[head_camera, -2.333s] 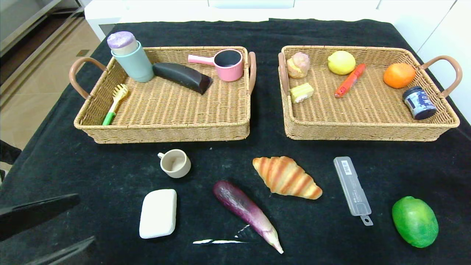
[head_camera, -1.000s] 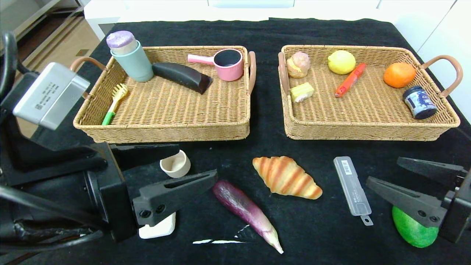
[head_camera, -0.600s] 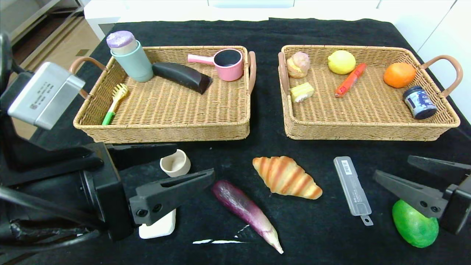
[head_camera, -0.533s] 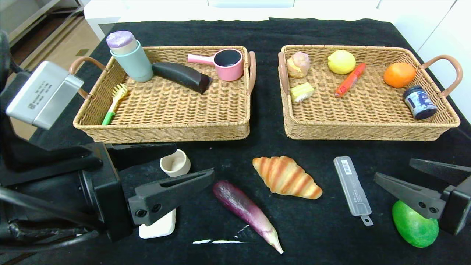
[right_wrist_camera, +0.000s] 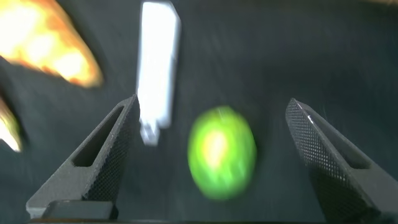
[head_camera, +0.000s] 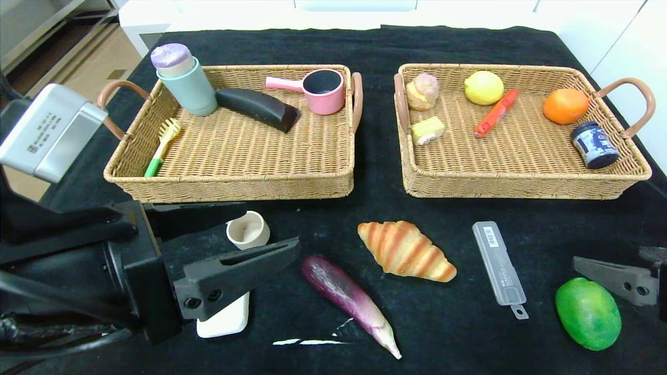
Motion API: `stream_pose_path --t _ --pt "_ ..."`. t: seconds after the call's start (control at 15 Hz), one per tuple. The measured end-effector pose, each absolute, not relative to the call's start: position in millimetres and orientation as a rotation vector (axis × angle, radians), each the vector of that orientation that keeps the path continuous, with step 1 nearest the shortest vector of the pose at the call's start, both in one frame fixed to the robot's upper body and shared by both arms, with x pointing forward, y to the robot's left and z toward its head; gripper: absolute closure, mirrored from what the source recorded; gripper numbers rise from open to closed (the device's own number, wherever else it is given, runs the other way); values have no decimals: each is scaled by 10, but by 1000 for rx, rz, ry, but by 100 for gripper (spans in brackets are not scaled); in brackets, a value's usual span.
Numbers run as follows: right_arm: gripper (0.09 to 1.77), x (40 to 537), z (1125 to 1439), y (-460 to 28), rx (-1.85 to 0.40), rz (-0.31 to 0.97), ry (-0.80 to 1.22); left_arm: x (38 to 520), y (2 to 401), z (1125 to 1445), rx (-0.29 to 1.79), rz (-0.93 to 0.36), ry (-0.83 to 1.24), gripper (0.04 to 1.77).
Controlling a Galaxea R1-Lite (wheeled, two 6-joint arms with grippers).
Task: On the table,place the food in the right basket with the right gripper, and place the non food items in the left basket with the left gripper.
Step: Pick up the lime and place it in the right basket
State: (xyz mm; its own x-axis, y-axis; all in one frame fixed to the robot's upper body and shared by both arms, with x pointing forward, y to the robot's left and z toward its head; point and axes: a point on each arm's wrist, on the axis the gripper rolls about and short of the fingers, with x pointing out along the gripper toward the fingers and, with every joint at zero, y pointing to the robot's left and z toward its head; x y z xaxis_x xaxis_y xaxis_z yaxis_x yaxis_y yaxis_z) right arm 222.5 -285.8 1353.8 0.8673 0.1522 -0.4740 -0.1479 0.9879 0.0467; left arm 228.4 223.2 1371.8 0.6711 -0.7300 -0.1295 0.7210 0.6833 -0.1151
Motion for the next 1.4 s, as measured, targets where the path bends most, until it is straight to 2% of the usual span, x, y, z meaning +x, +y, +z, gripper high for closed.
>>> stream_pose_path --t 0.27,0.47,0.87,1.4 --pt "15 2200 13609 -2894 90 74 651 2285 2233 13710 -55 -817 173 9" --pt "15 2252 13542 -2876 102 47 720 2282 2234 13708 -54 -817 174 9" --pt "15 2428 13295 -2804 117 -3 830 2280 2235 13696 -53 -817 177 9" --pt "15 2605 12984 -2751 115 -21 852 2278 2238 13674 -50 -816 184 9"
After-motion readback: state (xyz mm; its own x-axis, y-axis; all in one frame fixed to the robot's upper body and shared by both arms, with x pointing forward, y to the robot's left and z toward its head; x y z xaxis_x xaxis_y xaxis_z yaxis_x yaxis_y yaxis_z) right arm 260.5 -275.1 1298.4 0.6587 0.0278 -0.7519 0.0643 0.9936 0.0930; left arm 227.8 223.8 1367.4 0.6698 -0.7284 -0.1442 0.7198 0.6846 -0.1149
